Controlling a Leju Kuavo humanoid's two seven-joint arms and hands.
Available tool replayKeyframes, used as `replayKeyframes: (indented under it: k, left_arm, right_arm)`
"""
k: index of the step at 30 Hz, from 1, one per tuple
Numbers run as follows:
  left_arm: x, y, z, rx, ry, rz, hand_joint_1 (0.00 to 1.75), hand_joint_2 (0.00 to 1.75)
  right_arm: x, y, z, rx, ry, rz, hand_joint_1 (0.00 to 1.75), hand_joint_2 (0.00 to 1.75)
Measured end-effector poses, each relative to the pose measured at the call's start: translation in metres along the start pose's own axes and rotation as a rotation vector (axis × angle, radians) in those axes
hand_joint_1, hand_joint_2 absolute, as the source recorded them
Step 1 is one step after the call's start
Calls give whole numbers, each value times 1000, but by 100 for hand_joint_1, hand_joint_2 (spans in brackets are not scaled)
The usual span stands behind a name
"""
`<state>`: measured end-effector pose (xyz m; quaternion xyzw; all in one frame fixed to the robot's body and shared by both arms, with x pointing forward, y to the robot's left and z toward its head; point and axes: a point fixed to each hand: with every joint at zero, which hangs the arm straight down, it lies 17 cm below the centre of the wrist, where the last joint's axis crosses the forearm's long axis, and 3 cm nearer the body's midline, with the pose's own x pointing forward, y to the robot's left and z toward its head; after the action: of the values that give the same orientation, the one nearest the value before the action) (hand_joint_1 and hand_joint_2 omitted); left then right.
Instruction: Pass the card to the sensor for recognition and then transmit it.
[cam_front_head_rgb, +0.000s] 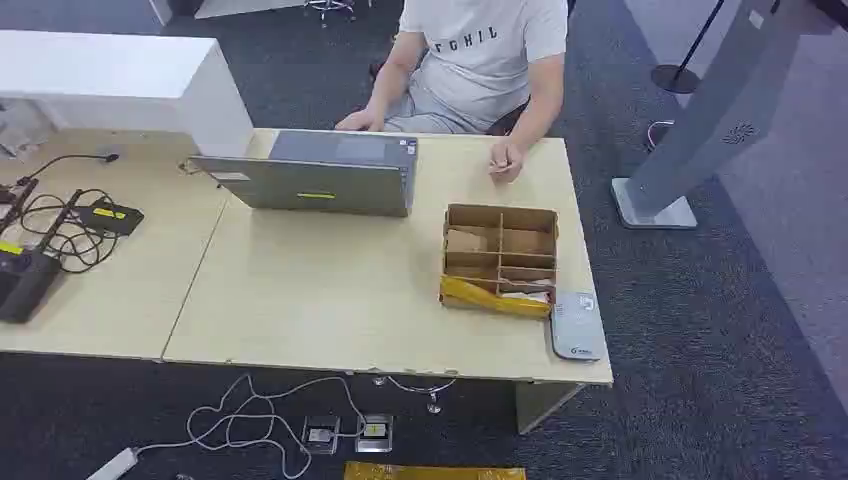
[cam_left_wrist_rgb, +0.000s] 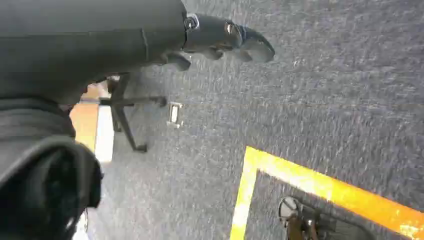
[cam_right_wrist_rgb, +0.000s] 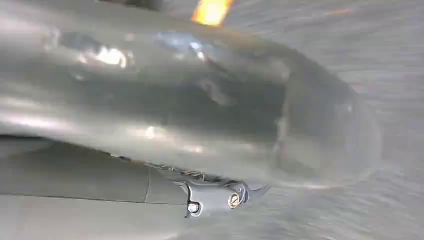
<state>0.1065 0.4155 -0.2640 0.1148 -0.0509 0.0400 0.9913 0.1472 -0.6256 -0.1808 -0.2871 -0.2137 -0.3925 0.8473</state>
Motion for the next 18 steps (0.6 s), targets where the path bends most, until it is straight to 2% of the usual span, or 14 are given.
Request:
replayKeyframes:
  k: [1, 3, 9, 13, 18]
  left_arm:
    - [1, 2, 0, -1, -4, 0, 0, 0]
    - [1, 3, 0, -1, -5, -1, 0, 0]
    - [1, 2, 0, -9, -9, -3, 0, 0]
    - [1, 7, 0, -6, -9, -4, 0, 0]
    - [3, 13, 0, -4, -19, -12, 0, 0]
  right_arm:
    - [36, -22, -8, -11, -44, -36, 0, 0]
    - [77, -51, -13, -41, -100, -81, 0, 0]
    - [156, -95, -12, -39, -254, -193, 0, 0]
    - [235, -131, 2, -19, -376, -256, 0, 0]
    - [336, -168, 34, -12, -522, -334, 0, 0]
